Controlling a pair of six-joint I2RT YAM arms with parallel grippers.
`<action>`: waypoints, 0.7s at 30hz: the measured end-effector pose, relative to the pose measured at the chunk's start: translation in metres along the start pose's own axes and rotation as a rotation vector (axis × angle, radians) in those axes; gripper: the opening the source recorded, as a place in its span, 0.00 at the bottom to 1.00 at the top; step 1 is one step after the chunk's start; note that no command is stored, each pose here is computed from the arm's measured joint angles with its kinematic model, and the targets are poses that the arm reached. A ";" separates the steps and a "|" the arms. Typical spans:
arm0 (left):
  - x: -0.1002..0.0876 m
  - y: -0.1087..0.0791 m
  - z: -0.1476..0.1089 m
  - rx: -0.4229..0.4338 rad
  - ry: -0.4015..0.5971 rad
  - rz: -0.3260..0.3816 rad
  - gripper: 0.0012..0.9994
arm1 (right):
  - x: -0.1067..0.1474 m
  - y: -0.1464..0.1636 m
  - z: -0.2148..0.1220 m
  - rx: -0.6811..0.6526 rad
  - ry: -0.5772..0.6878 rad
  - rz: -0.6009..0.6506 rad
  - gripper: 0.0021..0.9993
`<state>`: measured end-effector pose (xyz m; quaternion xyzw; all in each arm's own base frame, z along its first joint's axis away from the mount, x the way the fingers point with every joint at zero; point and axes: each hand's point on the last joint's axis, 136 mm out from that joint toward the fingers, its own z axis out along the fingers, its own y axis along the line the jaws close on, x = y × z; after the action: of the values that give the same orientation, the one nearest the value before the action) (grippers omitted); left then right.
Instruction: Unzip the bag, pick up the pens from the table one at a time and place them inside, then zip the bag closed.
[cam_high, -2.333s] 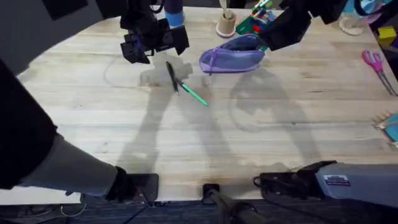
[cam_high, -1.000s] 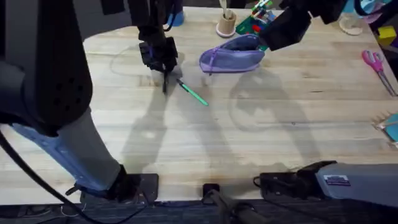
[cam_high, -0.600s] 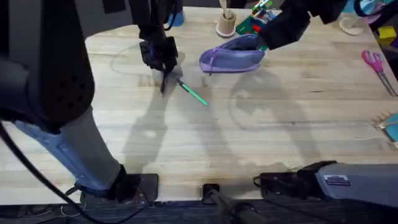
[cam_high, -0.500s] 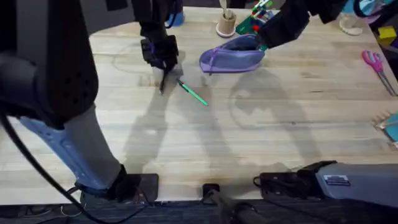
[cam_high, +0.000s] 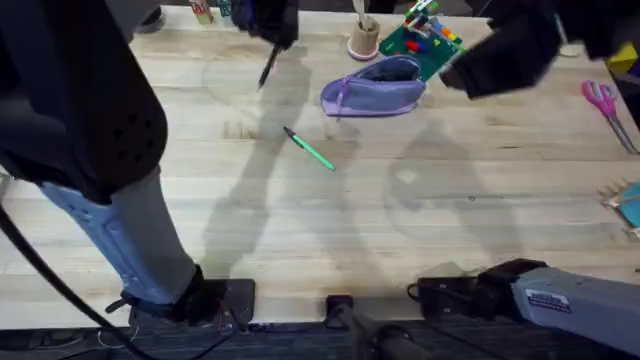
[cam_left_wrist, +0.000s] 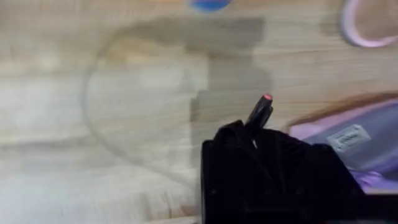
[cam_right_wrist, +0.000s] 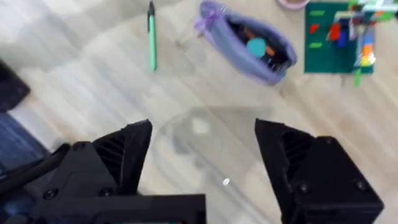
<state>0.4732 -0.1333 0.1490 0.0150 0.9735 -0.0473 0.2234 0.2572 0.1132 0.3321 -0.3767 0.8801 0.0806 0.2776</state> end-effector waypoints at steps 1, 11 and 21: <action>-0.005 -0.006 -0.005 0.010 -0.016 0.027 0.04 | 0.004 0.003 -0.002 -0.005 0.011 0.011 1.00; -0.043 -0.100 -0.049 0.162 -0.225 0.318 0.04 | 0.027 0.021 -0.032 -0.003 0.006 0.071 1.00; -0.028 -0.194 -0.077 0.483 -0.318 0.583 0.04 | 0.034 0.023 -0.056 0.073 -0.050 0.062 1.00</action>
<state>0.4554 -0.3193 0.2474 0.3347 0.8426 -0.2111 0.3654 0.1979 0.0882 0.3584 -0.3366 0.8865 0.0666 0.3105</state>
